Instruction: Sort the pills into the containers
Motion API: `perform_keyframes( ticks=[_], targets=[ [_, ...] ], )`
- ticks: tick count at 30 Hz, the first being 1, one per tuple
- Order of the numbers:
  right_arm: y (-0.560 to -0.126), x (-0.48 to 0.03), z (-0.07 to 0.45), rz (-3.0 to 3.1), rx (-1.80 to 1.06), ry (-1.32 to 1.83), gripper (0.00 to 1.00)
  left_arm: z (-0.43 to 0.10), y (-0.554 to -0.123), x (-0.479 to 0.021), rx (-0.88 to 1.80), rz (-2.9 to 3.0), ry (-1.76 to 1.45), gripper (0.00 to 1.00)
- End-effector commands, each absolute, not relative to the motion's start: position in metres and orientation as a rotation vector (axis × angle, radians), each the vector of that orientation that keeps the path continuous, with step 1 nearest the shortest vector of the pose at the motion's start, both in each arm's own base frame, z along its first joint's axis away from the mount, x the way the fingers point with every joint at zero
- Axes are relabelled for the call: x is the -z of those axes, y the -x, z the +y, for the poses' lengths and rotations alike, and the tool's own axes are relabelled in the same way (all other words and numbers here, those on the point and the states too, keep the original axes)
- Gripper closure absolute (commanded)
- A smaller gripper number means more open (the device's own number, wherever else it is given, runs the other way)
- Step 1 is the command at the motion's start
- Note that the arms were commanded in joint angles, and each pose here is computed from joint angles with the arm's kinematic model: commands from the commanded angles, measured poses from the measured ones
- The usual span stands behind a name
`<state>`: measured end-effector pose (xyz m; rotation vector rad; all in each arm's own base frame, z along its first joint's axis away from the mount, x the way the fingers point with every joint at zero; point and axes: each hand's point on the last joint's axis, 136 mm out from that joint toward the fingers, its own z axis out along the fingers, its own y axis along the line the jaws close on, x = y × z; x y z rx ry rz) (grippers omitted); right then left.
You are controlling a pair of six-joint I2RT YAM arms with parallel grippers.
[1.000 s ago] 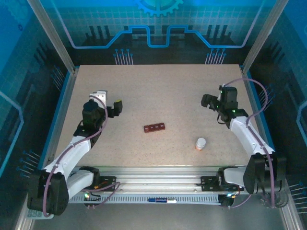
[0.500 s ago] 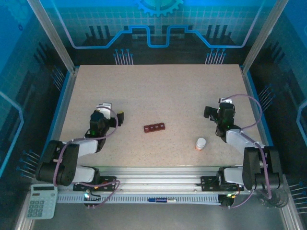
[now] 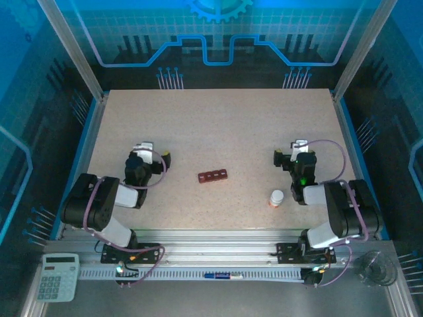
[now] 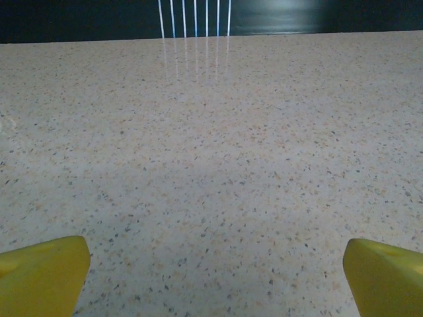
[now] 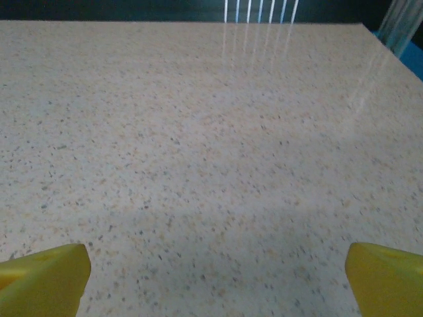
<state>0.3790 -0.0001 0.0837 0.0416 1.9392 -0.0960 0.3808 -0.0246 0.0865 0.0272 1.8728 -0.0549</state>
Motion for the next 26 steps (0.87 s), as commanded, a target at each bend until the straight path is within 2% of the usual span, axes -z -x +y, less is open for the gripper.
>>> perform_keyframes(
  ticks=[1,8,26],
  targets=[
    [-0.389,-0.101,0.008,1.871,0.104,0.007,0.00,-0.020,-0.393,-0.097,0.085,1.874,-0.023,0.01],
    [-0.397,-0.100,0.009,1.892,0.093,0.022,0.00,-0.006,-0.399,-0.094,0.102,1.911,0.061,0.01],
    [-0.396,-0.100,0.010,1.892,0.105,0.027,0.00,-0.009,-0.399,-0.096,0.106,1.904,0.040,0.01]
  ],
)
